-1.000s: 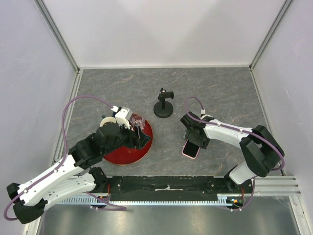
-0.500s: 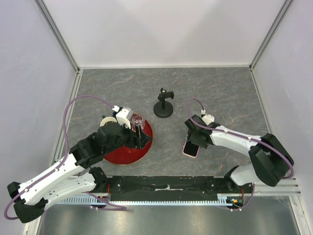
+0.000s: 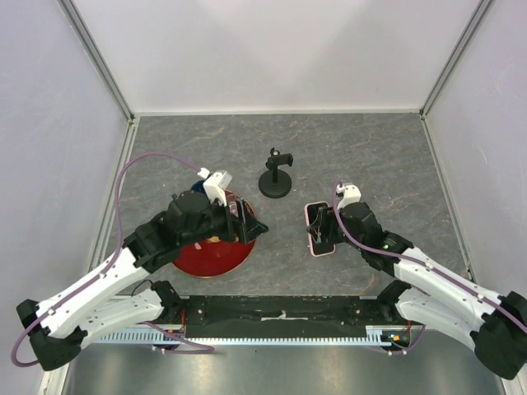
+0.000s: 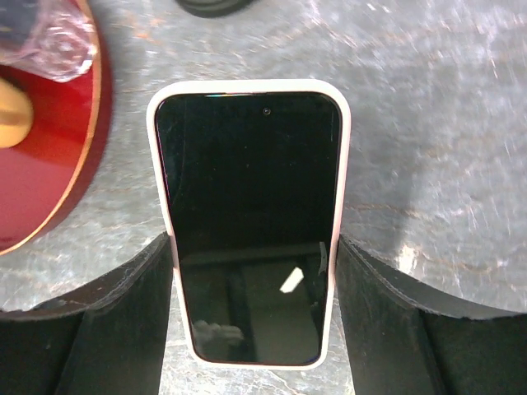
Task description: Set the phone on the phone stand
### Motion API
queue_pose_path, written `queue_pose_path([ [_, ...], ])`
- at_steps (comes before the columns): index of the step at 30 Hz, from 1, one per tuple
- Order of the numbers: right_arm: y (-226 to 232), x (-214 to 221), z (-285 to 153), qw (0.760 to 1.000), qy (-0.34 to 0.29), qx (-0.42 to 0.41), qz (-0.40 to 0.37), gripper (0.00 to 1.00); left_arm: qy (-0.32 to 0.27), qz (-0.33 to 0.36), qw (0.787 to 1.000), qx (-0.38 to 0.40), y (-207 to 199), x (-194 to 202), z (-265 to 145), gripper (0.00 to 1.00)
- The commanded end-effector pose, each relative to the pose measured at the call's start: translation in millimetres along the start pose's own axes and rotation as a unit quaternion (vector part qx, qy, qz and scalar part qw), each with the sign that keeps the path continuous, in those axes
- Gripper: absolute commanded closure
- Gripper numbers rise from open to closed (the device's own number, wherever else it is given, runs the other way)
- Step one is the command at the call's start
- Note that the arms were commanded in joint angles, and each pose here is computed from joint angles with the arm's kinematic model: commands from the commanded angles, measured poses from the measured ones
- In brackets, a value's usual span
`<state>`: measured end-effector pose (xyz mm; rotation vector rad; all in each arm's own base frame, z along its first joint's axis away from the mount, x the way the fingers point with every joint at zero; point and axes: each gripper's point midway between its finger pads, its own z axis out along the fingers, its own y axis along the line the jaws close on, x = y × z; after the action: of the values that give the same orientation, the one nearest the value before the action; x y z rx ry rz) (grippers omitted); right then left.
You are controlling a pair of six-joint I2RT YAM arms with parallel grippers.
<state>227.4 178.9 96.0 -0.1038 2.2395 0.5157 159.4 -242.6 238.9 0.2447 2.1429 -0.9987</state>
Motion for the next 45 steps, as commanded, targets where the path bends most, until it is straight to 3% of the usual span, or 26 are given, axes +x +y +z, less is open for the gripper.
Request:
queue_pose_path([
  [1, 58.4, -62.3, -30.8, 0.982, -0.106, -0.128, -0.088, 1.00, 0.020, -0.063, 0.993, 0.094, -47.8, -28.1, 7.0, 0.11],
  [5, 85.7, -76.1, -55.4, 0.966, -0.130, -0.191, -0.119, 1.00, 0.051, -0.057, 0.989, 0.123, -64.8, -39.8, 26.2, 0.12],
  [13, 110.9, -76.9, -77.5, 0.949, -0.124, -0.250, -0.145, 1.00, 0.119, -0.041, 0.988, 0.094, -50.3, -26.6, 87.5, 0.17],
  [19, 114.9, -78.4, -91.2, 0.944, -0.132, -0.264, -0.150, 1.00, 0.116, -0.044, 0.986, 0.113, -56.0, -28.8, 102.6, 0.31],
  [26, 115.5, -78.6, -92.7, 0.943, -0.134, -0.265, -0.153, 1.00, 0.156, -0.062, 0.972, 0.163, -72.6, -11.8, 114.8, 0.42],
  [28, 115.2, -79.4, -93.1, 0.943, -0.136, -0.263, -0.152, 1.00, 0.165, -0.063, 0.969, 0.173, -74.9, -6.3, 114.7, 0.50],
  [32, 115.5, -79.2, -93.6, 0.944, -0.129, -0.262, -0.154, 1.00, 0.169, -0.053, 0.965, 0.194, -79.5, -3.8, 108.1, 0.79],
  [33, 115.8, -75.8, -93.3, 0.944, -0.120, -0.264, -0.155, 0.95, 0.162, -0.045, 0.965, 0.199, -81.9, -6.9, 103.4, 0.91],
  [34, 116.1, -74.7, -92.5, 0.945, -0.115, -0.264, -0.155, 0.84, 0.158, -0.038, 0.966, 0.200, -81.2, -7.4, 100.8, 0.95],
  [35, 117.0, -71.2, -91.2, 0.945, -0.107, -0.268, -0.153, 0.56, 0.151, -0.020, 0.967, 0.203, -80.4, -8.3, 98.2, 0.98],
  [37, 121.3, -60.5, -89.3, 0.945, -0.082, -0.284, -0.142, 0.26, 0.141, 0.002, 0.968, 0.205, -80.5, -11.8, 88.0, 0.98],
  [40, 127.8, -39.6, -86.7, 0.940, -0.033, -0.312, -0.133, 0.11, 0.139, 0.039, 0.965, 0.220, -78.9, -11.9, 70.2, 0.98],
  [45, 134.5, -10.0, -84.1, 0.928, 0.037, -0.348, -0.126, 0.02, 0.125, 0.098, 0.956, 0.247, -76.7, -8.8, 39.8, 0.98],
])
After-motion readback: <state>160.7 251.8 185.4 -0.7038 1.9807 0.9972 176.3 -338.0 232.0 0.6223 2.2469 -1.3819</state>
